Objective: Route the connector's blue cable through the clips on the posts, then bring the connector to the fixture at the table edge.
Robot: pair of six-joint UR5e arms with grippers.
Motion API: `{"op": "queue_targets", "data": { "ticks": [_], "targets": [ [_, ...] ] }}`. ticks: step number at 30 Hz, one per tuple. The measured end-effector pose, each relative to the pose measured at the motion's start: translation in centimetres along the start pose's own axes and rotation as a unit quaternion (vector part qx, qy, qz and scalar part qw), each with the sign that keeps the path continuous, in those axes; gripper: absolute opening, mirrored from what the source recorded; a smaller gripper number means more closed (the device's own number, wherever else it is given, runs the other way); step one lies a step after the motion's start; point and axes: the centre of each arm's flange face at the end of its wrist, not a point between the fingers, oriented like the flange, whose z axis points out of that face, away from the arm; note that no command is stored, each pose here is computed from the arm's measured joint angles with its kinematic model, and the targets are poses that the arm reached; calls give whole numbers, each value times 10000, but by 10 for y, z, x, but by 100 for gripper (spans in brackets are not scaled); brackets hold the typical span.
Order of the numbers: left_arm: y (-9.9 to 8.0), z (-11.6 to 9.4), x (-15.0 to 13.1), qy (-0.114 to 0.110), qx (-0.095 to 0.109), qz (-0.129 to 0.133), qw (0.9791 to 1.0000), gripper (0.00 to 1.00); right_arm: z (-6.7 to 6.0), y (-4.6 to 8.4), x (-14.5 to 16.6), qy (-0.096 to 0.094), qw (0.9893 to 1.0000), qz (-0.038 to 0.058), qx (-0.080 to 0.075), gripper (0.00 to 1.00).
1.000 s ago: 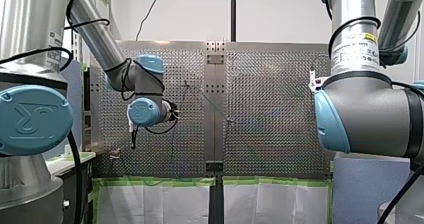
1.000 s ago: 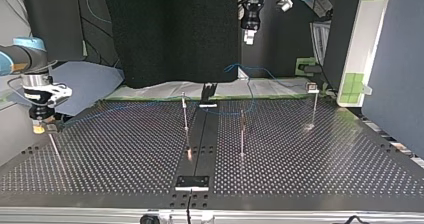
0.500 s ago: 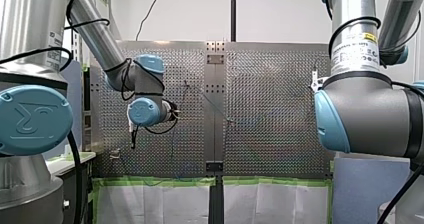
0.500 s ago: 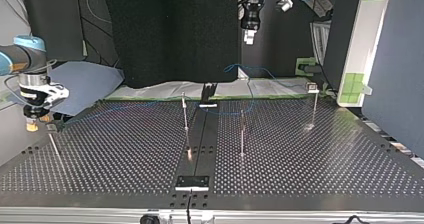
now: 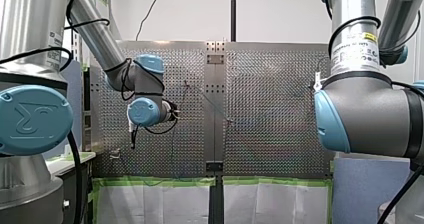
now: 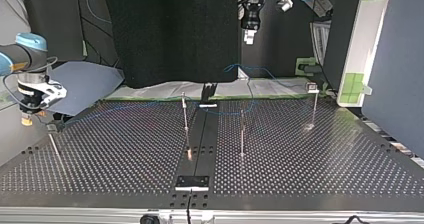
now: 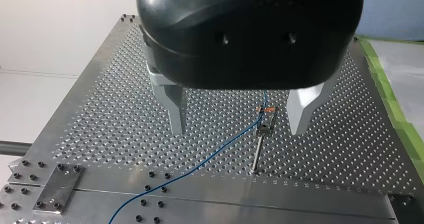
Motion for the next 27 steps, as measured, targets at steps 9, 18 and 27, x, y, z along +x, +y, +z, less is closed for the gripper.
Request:
{"op": "queue_targets", "data": {
  "ticks": [9, 18, 27],
  "targets": [
    [0, 0, 0, -17, -4, -10, 10000, 100, -20, 1, 13, 183, 9990, 220, -356, 99],
    [0, 0, 0, -21, -1, -15, 10000, 100, -47, -21, 32, 561, 9971, 152, -494, 99],
    [0, 0, 0, -20, 2, -48, 10000, 100, -87, -58, 37, 346, 9980, -139, -506, 99]
  ]
}}
